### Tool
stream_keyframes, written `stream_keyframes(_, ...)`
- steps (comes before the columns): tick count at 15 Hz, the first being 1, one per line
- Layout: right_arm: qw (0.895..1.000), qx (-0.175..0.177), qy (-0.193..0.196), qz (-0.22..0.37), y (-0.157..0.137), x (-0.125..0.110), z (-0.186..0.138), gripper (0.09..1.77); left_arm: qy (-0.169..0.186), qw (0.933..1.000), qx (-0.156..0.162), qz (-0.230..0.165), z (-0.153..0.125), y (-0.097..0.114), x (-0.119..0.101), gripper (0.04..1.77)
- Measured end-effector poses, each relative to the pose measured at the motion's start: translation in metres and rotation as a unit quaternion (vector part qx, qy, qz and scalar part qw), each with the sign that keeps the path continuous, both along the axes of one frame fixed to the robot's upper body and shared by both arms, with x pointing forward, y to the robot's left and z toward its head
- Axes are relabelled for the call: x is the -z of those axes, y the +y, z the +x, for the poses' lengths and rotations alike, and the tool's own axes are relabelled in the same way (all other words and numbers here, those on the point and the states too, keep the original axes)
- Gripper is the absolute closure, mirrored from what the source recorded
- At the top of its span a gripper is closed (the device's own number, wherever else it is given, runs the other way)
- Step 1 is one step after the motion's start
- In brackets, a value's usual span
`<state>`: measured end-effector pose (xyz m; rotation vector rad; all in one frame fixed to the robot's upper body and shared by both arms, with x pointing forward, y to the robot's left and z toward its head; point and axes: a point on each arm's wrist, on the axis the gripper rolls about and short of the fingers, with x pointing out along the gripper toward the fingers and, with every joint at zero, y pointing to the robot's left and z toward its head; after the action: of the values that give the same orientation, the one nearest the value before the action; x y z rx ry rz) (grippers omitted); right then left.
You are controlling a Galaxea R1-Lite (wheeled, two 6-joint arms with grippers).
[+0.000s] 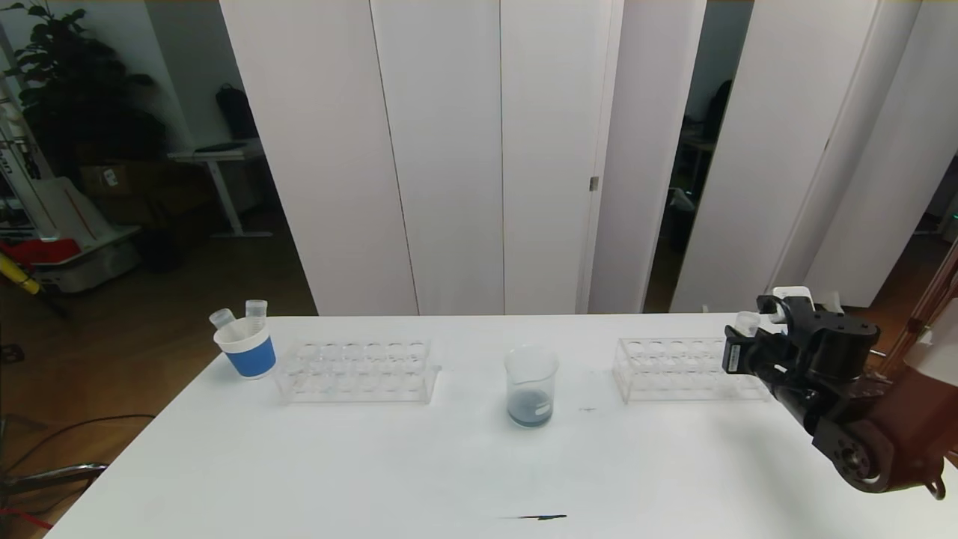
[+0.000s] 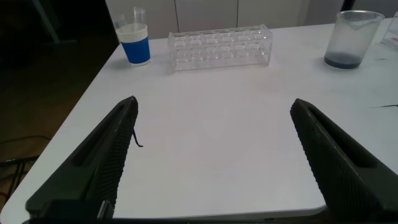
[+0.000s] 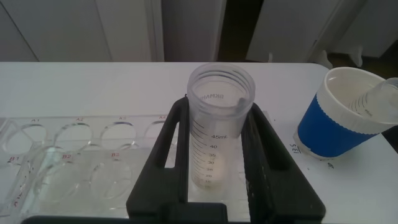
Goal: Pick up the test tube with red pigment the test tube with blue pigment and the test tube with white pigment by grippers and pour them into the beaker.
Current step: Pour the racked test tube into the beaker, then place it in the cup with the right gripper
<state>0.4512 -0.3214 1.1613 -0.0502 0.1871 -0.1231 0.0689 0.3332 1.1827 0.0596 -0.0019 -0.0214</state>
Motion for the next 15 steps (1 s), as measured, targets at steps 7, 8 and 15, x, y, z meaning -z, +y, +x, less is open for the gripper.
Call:
stream_keyframes(7,0.990,-0.021,-0.139,0.007,-0.005,-0.070,0.025,1.28,0.000,1.0000,0.000,0.000,0.000,0.000,0.000,0.06)
stream_keyframes(8,0.986,-0.040,-0.163,0.005,-0.004,-0.083,0.031,1.28,0.000,1.0000,0.000,0.000,0.000,0.000,0.000,0.06)
stream_keyframes(15,0.962,-0.204,-0.182,0.001,0.002,-0.157,0.067,1.28,0.000,1.0000,0.000,0.000,0.000,0.000,0.000,0.06)
